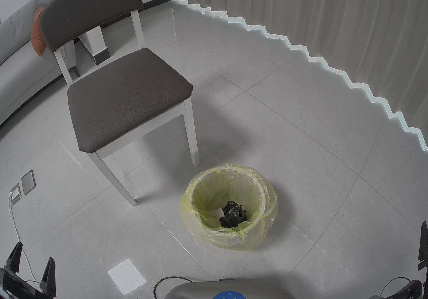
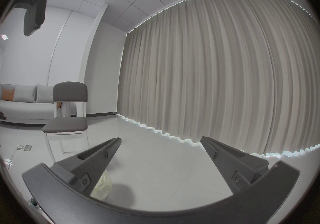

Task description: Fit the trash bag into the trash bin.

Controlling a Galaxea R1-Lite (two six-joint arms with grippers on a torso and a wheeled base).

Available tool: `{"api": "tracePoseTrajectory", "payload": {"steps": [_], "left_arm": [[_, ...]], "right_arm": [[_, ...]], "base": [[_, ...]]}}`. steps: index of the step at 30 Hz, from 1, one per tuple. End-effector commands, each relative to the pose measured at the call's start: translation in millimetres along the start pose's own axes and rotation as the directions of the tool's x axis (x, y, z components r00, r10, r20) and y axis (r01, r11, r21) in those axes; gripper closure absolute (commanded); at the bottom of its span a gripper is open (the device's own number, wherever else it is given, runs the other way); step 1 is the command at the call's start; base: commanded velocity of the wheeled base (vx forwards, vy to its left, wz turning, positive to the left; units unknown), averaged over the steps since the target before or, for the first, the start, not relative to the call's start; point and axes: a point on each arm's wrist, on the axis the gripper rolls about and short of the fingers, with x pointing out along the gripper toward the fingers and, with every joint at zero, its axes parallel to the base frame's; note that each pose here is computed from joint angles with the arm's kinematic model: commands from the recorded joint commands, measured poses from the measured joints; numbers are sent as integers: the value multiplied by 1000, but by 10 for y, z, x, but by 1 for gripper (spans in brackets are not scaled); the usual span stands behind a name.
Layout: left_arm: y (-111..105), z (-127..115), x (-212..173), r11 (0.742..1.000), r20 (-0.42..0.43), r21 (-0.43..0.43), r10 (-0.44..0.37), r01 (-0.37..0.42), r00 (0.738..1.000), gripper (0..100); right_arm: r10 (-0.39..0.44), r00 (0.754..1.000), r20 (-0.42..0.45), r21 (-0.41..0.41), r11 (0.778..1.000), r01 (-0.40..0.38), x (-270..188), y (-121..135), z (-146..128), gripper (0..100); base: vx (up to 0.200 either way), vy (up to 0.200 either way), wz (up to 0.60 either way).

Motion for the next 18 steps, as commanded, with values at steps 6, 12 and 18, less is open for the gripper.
{"api": "tracePoseTrajectory", "payload": {"steps": [6, 12, 18], "left_arm": [[0, -42, 1, 1000, -1, -5, 3, -3, 1000, 0], [0, -42, 1, 1000, -1, -8, 3, -3, 1000, 0], [0, -42, 1, 1000, -1, -2, 3, -3, 1000, 0]], "right_arm": [[2, 996, -94, 22, 1000, 0, -4, 5, -137, 0], [7, 993, -119, 51, 999, -1, -7, 6, -164, 0], [65, 991, -119, 99, 994, -53, -8, 19, -165, 0]], "base": [[0, 0, 0], [0, 0, 0], [0, 0, 0]]}}
